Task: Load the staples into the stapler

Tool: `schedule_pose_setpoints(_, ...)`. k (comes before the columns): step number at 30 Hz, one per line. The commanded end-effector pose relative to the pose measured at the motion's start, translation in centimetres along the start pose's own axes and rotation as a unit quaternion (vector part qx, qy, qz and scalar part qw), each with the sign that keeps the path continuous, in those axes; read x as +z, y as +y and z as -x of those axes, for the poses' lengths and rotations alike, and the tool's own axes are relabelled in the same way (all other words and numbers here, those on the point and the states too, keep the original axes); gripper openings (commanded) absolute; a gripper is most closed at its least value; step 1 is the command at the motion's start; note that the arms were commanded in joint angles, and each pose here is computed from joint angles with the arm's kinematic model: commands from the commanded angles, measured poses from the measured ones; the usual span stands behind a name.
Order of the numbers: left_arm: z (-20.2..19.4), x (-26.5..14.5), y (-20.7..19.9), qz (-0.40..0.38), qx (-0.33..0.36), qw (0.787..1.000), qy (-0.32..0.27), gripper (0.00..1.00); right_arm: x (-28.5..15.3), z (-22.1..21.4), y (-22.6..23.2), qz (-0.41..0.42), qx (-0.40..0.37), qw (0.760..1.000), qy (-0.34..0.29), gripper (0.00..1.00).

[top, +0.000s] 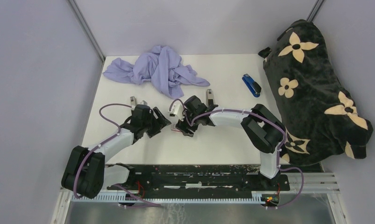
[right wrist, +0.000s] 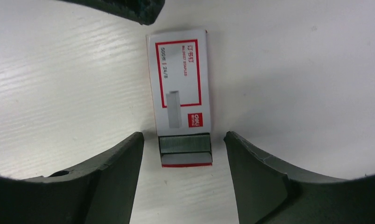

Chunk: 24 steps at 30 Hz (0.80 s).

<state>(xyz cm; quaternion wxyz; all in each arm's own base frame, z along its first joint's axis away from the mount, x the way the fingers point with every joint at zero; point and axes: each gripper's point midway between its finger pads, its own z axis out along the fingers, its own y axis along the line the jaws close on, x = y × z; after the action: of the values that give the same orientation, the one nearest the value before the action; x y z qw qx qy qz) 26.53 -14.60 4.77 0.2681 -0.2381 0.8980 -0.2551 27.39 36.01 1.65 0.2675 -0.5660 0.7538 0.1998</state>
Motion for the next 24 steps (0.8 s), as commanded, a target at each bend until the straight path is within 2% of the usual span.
schedule_pose_setpoints(1,0.9,0.4,-1.5,0.003,-0.014,1.000,-0.017,0.82,-0.9,-2.6,0.0,-0.002,0.013,1.000,0.024,0.72)
schedule_pose_setpoints(13,0.3,1.6,-2.0,0.050,-0.041,0.998,-0.007,0.87,-0.5,-5.0,0.6,-0.003,0.026,0.999,0.037,0.63)
schedule_pose_setpoints(24,-0.5,2.9,-2.8,0.093,-0.059,0.994,0.005,0.88,-1.0,-5.1,1.0,-0.018,0.039,0.999,0.017,0.56)
